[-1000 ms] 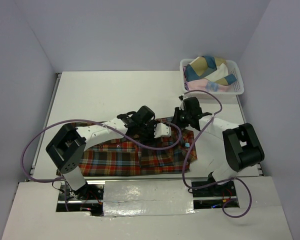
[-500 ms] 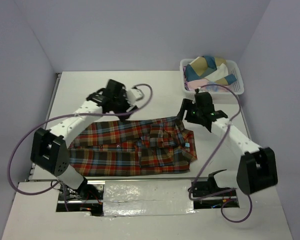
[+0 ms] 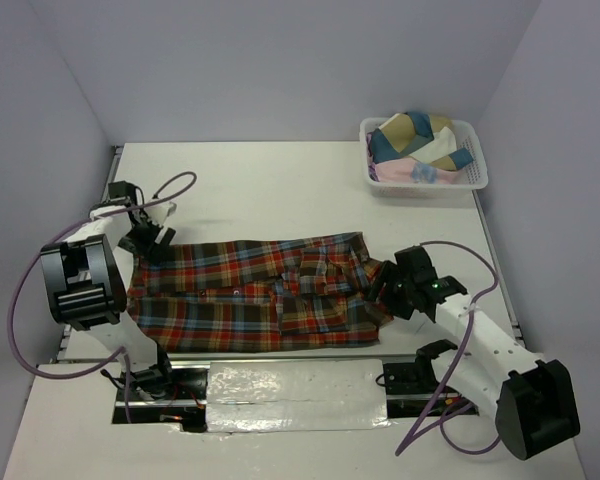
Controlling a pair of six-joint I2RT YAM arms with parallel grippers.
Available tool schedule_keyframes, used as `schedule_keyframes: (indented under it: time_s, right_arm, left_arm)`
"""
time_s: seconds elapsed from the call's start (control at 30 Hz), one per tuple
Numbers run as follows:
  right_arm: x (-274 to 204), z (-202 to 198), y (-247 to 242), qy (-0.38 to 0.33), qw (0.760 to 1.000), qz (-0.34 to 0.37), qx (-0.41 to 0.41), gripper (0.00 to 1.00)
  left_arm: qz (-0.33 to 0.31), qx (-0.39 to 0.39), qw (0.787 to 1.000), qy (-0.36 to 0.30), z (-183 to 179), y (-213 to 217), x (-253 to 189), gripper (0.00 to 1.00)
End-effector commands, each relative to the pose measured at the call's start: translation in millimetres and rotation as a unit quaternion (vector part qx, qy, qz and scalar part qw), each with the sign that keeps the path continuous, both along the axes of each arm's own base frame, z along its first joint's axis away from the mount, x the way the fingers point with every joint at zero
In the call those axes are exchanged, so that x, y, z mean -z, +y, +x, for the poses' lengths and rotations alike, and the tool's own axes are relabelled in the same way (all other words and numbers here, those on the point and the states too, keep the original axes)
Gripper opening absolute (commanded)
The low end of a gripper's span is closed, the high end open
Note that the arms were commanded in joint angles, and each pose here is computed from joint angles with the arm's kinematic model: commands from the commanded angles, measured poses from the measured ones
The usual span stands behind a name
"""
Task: Fold and stack the long sleeve shirts
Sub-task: Fold the shirt
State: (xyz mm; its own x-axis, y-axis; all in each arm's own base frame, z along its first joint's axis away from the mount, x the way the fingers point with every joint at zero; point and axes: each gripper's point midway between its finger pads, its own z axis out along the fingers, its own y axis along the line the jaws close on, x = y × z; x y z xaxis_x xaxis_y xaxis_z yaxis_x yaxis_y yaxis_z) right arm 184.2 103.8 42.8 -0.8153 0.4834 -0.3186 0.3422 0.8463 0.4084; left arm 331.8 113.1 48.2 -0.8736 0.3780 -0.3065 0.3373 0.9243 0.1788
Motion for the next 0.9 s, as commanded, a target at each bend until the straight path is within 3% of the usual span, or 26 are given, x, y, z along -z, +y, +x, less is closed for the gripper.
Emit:
schedule_keyframes:
  time_s: [0.0,0.17,0.27,0.3,0.4,0.47,0.53,0.73,0.8,0.83,0.87]
  right_arm:
    - [11.2,-3.4,-0.5,0.015,0.999,0.005,0.040,0.73]
    - [29.2,1.0,13.7,0.033,0.998,0.033,0.032,0.70]
    - [33.3,14.3,22.9,0.037,0.998,0.038,0.014,0.53]
    - [32.9,18.5,24.3,0.033,0.999,0.035,0.003,0.40]
    - [27.2,49.9,27.4,0.012,1.000,0.012,-0.013,0.22]
    - [18.6,81.9,33.0,0.002,1.000,-0.006,-0.025,0.14]
    - [27.7,101.6,34.8,0.017,0.998,-0.034,-0.051,0.13]
    - [-22.7,237.3,69.1,-0.049,0.993,-0.069,-0.084,0.06]
    - [-13.0,261.0,70.4,-0.037,0.992,-0.091,-0.081,0.09]
    - [-42.0,292.8,76.7,-0.079,0.989,-0.094,-0.077,0.14]
    - [-46.0,306.2,79.2,-0.087,0.988,-0.099,-0.077,0.27]
  left_arm:
    - [0.018,0.042,0.999,-0.001,0.9,-3.7,15.8,0.91]
    - [0.043,0.014,0.999,0.006,0.2,16.0,36.6,0.81]
    - [0.032,0.030,0.999,0.023,-12.9,13.0,45.1,0.45]
    - [0.030,0.042,0.998,0.029,-20.6,10.9,46.7,0.30]
    - [0.029,0.056,0.997,0.036,-38.2,10.6,46.2,0.14]
    - [0.015,0.053,0.998,0.039,-51.2,11.3,44.4,0.12]
    - [-0.001,0.042,0.998,0.041,-62.0,15.1,43.2,0.13]
    - [-0.021,0.047,0.996,0.067,-99.9,21.8,33.4,0.19]
    - [-0.030,0.065,0.994,0.087,-119.0,12.9,31.9,0.24]
    - [-0.034,0.090,0.991,0.092,-124.7,8.0,31.4,0.27]
    - [-0.050,0.102,0.989,0.091,-131.2,-1.9,29.7,0.32]
